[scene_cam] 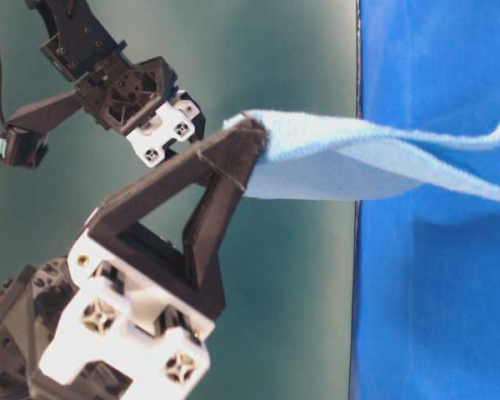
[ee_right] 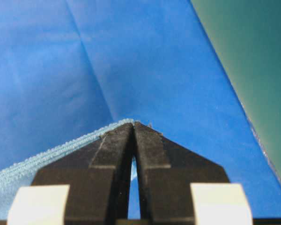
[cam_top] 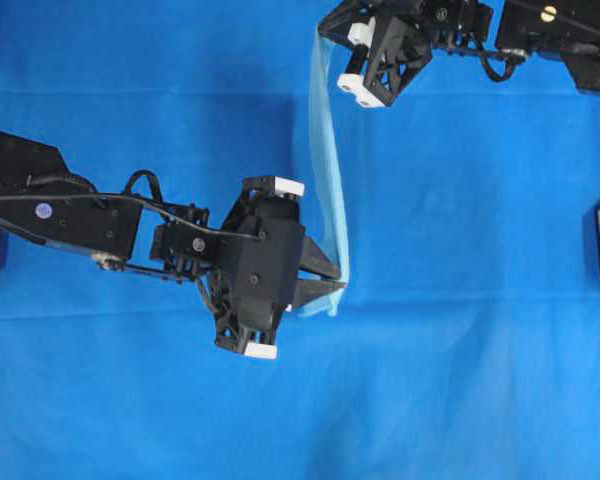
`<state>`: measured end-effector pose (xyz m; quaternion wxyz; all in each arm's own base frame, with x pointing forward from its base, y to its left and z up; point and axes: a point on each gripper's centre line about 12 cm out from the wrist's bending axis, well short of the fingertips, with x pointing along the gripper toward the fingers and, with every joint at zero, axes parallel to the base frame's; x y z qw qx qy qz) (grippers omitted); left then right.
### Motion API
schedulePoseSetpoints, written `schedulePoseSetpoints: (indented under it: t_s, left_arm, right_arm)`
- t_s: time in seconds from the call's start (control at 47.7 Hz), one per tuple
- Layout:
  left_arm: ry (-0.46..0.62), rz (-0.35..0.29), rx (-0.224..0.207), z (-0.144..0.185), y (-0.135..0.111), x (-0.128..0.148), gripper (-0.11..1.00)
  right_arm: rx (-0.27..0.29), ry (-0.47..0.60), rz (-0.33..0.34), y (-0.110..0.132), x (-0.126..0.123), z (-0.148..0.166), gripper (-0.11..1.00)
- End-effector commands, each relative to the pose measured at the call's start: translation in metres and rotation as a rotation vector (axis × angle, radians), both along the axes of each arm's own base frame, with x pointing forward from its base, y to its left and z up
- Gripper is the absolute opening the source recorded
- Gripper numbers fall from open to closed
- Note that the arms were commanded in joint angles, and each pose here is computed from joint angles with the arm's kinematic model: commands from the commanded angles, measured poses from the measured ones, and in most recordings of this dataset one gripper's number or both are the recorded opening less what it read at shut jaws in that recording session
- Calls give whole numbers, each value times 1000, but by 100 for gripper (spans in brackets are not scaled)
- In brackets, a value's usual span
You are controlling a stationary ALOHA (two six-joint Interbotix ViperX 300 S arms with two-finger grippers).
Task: Fold the light blue towel.
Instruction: 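Lay the strip vertically, left gripper at bottom, right gripper at top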
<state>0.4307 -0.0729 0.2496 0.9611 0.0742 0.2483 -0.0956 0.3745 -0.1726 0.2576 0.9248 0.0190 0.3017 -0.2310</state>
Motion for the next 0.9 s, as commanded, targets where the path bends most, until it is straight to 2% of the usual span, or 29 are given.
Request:
schedulePoseSetpoints:
  t_s: [0.0,0.231,0.524,0.692,0.775,0.88]
  left_arm:
    - [-101,-34,-9,19,-15,10,3]
    - [-162,-41,48,5,-13,54,3]
    - [-177,-36,46,-16,-20,108,3]
    - [-148,-28,31,-27,-20,107,3]
    - [-122,-10,3,-33,-17,100,3]
    - [-86,2,-5,-43,-12,86,3]
  right_arm:
    - [-19,-24,-69,-22,-19,15,1]
    - [0,-4,-108,-16,-57,6,1]
    - [16,36,-125,2,-96,-6,1]
    - [28,60,-117,2,-96,-20,1]
    - [31,53,-104,0,-88,-26,1]
    - [36,36,-81,-6,-71,-35,1]
